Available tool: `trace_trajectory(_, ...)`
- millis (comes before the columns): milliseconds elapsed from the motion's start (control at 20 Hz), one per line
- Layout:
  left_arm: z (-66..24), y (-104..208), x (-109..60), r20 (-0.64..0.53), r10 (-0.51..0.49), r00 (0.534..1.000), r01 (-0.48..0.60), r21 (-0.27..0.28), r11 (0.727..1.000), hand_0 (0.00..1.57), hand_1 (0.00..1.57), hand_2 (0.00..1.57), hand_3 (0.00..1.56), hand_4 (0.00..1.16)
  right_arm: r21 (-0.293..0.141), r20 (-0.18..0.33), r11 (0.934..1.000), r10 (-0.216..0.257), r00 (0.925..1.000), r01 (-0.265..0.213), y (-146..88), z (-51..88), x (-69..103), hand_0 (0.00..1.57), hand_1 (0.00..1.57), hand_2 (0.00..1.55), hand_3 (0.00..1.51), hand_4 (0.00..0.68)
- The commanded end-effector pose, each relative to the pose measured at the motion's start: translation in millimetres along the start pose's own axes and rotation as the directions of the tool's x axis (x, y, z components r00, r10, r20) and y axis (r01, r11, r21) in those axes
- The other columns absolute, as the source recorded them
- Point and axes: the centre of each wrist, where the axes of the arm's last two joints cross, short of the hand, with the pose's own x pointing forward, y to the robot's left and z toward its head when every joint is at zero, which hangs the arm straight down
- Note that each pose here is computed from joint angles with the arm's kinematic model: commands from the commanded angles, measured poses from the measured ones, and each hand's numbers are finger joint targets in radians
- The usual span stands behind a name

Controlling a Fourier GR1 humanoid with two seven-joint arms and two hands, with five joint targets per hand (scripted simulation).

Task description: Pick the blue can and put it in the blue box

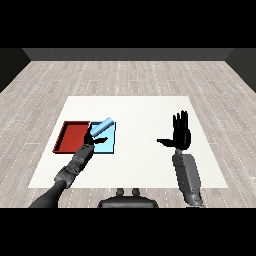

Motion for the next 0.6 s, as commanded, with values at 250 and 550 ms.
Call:
trace_trajectory(250,0.2,-4,56.9,0.421,0.359,0.833,-0.343,-0.117,0.932,0.00,0.00,0.00,0.00,0.00,0.046,-0.019,0.9989,0.008,0.9998,-0.007,-3,-9.5,0.3,0.00,0.00,0.00,0.00,0.000)
trace_trajectory(550,18.4,-3,63.1,0.565,0.577,0.589,-0.441,-0.374,0.816,0.00,0.00,0.00,0.00,0.00,0.042,-0.063,0.9986,0.035,0.9974,-0.032,-7,11.6,-6.6,0.00,0.00,0.00,0.00,0.000)
